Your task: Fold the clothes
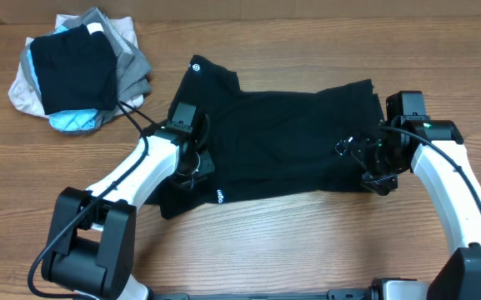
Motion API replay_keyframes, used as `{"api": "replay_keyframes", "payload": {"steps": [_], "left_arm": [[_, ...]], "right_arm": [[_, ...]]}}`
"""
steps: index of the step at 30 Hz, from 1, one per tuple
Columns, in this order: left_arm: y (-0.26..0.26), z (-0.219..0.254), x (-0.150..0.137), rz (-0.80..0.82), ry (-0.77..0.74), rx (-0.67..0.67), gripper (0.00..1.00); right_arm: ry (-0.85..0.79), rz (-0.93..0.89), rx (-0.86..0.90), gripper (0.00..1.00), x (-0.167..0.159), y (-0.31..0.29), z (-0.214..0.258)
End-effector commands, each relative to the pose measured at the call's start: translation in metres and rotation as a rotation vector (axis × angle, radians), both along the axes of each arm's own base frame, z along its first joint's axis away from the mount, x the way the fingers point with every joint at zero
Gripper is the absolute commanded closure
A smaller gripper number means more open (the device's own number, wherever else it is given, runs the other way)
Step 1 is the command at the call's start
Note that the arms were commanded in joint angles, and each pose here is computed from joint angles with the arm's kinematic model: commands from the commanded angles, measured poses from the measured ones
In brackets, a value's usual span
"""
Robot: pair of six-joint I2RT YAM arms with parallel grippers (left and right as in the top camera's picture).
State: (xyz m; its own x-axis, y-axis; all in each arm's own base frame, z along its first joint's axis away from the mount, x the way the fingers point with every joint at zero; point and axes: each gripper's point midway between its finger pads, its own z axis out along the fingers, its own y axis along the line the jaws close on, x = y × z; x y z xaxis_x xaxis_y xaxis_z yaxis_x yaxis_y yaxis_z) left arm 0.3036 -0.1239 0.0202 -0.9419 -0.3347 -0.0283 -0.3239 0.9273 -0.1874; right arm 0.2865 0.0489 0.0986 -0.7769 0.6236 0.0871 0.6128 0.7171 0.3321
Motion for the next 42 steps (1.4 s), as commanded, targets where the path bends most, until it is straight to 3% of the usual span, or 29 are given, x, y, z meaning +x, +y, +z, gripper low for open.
{"api": "replay_keyframes", "payload": {"steps": [1, 6, 10, 12, 13, 14, 15, 17, 24, 27, 31, 36, 39, 41, 42], "left_arm": [[0.001, 0.004, 0.004, -0.010, -0.003, 0.001, 0.96], [-0.001, 0.018, 0.019, -0.045, -0.053, 0.010, 0.91], [0.003, 0.027, 0.050, -0.091, -0.190, 0.060, 0.93], [0.010, 0.030, 0.064, -0.107, -0.255, 0.115, 0.87], [0.014, 0.032, 0.068, -0.099, -0.272, 0.143, 0.66], [0.016, 0.034, 0.070, -0.100, -0.279, 0.156, 0.29], [0.016, 0.036, 0.070, -0.116, -0.278, 0.159, 0.05], [0.015, 0.040, 0.068, -0.132, -0.261, 0.156, 0.00], [0.007, 0.053, 0.037, -0.163, -0.102, 0.099, 0.00], [-0.006, 0.049, 0.007, -0.167, 0.027, 0.002, 0.11], [-0.008, 0.037, -0.017, -0.173, 0.129, -0.017, 0.20], [-0.010, 0.021, -0.029, -0.181, 0.190, -0.026, 0.52], [-0.011, 0.012, -0.026, -0.180, 0.194, -0.026, 0.85], [-0.012, 0.005, -0.024, -0.180, 0.202, -0.023, 0.96], [-0.011, 0.000, -0.023, -0.179, 0.210, -0.021, 0.96]], "right_arm": [[-0.036, 0.008, -0.028, 0.00, 0.005, -0.003, 0.007], [-0.037, 0.006, -0.038, 0.00, 0.006, -0.005, 0.005], [-0.036, 0.007, -0.038, 0.00, 0.005, -0.004, 0.005], [-0.036, 0.007, -0.038, 0.00, 0.005, -0.004, 0.005], [-0.032, 0.007, -0.038, 0.00, 0.004, -0.004, 0.005], [-0.031, 0.007, -0.038, 0.00, 0.004, -0.004, 0.005], [-0.028, 0.007, -0.038, 0.00, 0.003, -0.004, 0.005], [-0.023, 0.007, -0.039, 0.00, 0.002, -0.005, 0.004], [-0.022, 0.005, -0.045, 0.00, -0.001, -0.006, -0.010], [-0.016, 0.005, -0.044, 0.00, -0.003, -0.005, -0.014], [-0.016, 0.007, -0.034, 0.00, -0.003, -0.004, -0.014], [-0.015, 0.008, -0.028, 0.00, -0.003, -0.003, -0.013], [-0.014, 0.009, -0.025, 0.00, -0.004, -0.002, -0.013], [-0.013, 0.008, -0.025, 0.00, -0.004, -0.002, -0.013], [-0.014, 0.008, -0.025, 0.00, -0.004, -0.002, -0.013]]}}
